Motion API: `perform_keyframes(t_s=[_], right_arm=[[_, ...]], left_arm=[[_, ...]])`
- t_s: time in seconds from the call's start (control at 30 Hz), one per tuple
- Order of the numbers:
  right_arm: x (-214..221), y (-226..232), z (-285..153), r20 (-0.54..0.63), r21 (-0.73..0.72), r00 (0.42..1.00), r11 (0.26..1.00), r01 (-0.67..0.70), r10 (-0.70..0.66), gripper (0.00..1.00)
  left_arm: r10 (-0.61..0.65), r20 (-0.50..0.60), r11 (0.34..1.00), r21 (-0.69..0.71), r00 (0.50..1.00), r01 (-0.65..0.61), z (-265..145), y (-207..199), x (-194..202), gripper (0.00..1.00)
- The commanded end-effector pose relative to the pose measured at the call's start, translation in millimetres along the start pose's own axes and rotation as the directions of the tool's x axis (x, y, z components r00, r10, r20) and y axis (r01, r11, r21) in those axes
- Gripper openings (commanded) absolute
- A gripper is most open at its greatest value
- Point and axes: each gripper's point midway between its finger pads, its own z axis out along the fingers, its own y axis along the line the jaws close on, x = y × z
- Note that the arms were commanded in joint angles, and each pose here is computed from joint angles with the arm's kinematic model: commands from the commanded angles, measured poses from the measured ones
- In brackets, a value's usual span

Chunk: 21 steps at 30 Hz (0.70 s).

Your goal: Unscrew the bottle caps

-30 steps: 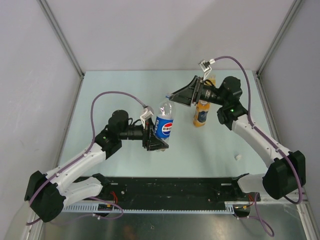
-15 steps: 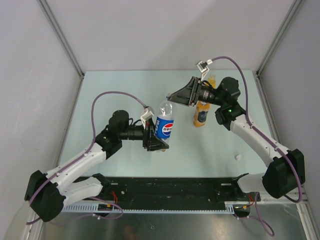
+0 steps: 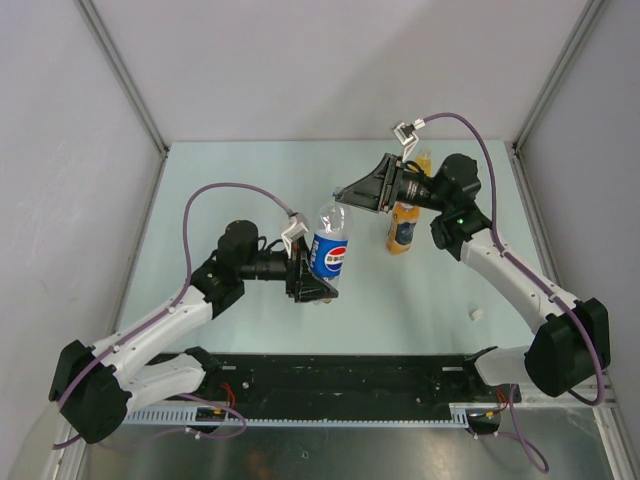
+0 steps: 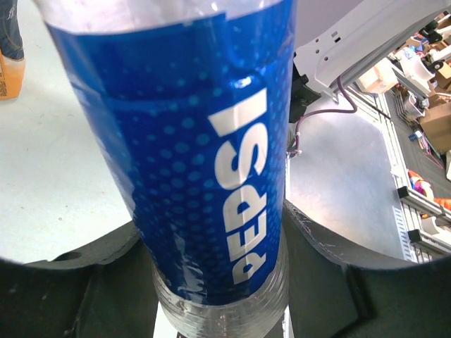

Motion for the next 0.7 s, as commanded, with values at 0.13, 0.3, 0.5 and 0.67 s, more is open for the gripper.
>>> perform_keyframes(t_s=[0.13,0.3,0.5,0.67], right_arm=[[-5.0,13.8,-7.5,0.004,-0.008,0.997,0.996,0.083,-0.083,0.0],[-6.9,12.4,-11.9,0.017,0.053,0.991,0.99,0.132,-0.133,0.0],[-10.9,12.1,-16.6,0.027,0.157,0.97,0.96,0.234,-0.241,0.0],[-16.6,14.5,-23.0,0.044,0.2,0.955,0.94,0.278,-0.292,0.0]], left_arm=[[0.068,0.043,0.998,0.012,0.997,-0.068,1.9,-5.6,-19.0,0.27],[0.068,0.043,0.998,0.013,0.997,-0.068,2.2,-6.3,-19.7,0.31],[0.073,0.051,0.997,0.01,0.996,-0.074,1.0,-7.7,-21.8,0.4],[0.076,0.06,0.997,-0.006,0.995,-0.075,-0.2,-6.5,-22.4,0.63]])
